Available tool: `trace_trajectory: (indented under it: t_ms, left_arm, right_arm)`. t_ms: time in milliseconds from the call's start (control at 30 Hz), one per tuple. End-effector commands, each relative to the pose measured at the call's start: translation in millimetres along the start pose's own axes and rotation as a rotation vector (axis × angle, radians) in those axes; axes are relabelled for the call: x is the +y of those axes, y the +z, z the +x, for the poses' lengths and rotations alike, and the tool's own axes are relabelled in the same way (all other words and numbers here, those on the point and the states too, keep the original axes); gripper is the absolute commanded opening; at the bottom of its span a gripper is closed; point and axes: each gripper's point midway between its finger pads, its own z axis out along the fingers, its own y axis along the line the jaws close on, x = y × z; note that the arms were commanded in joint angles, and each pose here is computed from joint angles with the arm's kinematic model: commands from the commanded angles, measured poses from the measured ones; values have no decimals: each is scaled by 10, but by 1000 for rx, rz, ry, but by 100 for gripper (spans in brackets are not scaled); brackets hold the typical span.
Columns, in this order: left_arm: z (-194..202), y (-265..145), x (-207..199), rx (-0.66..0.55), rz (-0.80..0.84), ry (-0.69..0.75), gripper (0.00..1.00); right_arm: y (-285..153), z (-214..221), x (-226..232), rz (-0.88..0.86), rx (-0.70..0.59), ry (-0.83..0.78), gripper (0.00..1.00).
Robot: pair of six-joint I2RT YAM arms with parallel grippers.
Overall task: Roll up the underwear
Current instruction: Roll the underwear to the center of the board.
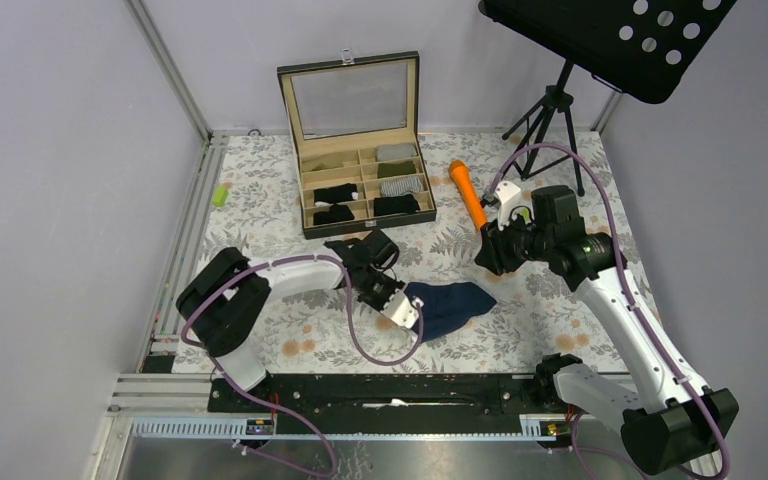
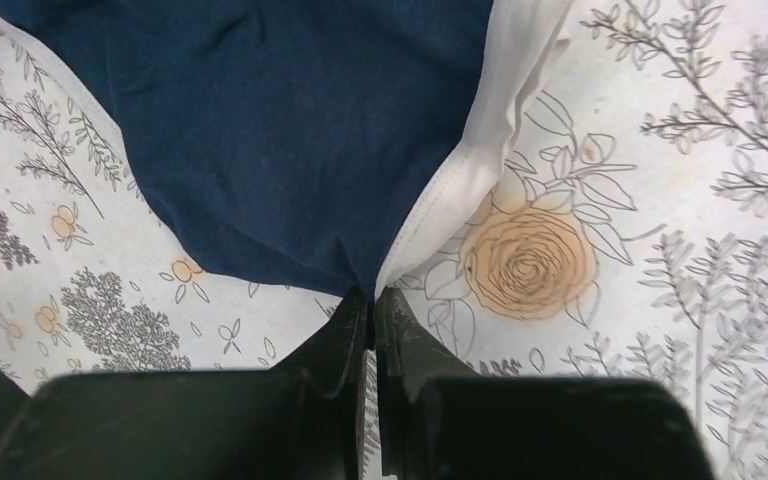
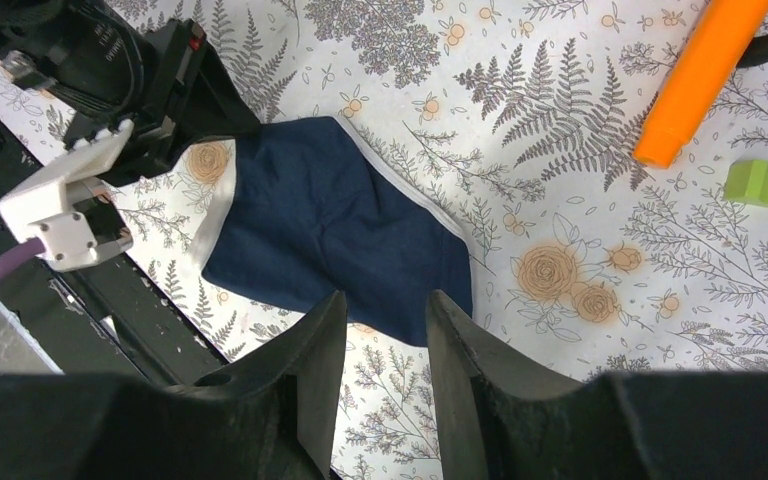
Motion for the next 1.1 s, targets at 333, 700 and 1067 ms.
trace_trajectory:
  t_ms: [333, 700, 1067]
  left_arm:
    - [-651, -1124, -233, -189, 172, -573, 0]
    - [-1156, -1626, 424, -358, -148, -653, 0]
    - [-65, -1252, 1795, -394, -398, -1540, 0]
  right_arm:
    - [101, 75, -35, -5, -6, -4, 43]
    - [113, -3, -103, 23, -26, 45, 42]
    - [147, 31, -302, 55, -28, 230, 41]
